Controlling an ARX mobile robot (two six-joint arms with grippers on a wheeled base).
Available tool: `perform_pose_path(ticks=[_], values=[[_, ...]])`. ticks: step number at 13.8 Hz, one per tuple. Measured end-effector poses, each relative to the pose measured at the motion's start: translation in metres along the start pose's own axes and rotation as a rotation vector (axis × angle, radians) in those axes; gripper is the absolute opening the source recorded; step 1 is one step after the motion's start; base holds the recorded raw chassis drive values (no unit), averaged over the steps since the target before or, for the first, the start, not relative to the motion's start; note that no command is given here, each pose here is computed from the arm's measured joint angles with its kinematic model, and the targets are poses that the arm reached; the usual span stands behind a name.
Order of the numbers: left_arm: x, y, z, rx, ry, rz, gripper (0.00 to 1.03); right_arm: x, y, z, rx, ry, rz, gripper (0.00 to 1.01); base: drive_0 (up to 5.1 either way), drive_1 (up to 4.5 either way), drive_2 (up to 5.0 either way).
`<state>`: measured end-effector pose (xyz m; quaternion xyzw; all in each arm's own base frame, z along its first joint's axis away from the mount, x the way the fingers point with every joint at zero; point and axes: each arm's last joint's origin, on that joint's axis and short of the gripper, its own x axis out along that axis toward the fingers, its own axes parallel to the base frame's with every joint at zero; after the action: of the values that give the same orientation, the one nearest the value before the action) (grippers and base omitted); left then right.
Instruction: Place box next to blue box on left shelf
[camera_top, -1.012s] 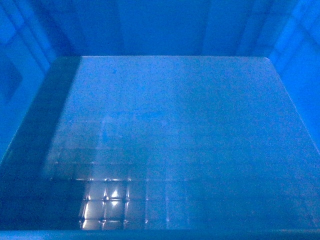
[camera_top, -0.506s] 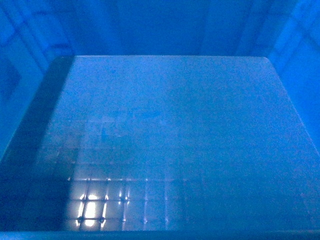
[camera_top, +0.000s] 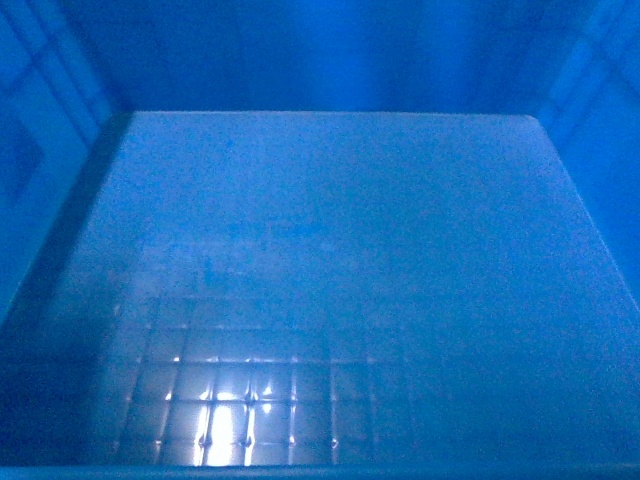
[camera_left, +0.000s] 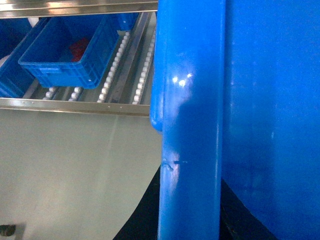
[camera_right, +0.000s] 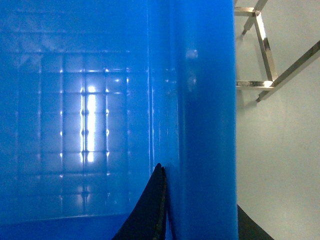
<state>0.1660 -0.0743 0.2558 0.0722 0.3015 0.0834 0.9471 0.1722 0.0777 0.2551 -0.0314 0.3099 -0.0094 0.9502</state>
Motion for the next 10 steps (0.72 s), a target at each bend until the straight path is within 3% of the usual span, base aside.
perform_pose_path(ticks=[10], values=[[-0.0001,0.0000,0.0002,-0.001,-0.002,0.000,0.12,0.0001,0.0001,0.0002,0.001,-0.002,0.000,0.13,-5.0,2.41,2.4]])
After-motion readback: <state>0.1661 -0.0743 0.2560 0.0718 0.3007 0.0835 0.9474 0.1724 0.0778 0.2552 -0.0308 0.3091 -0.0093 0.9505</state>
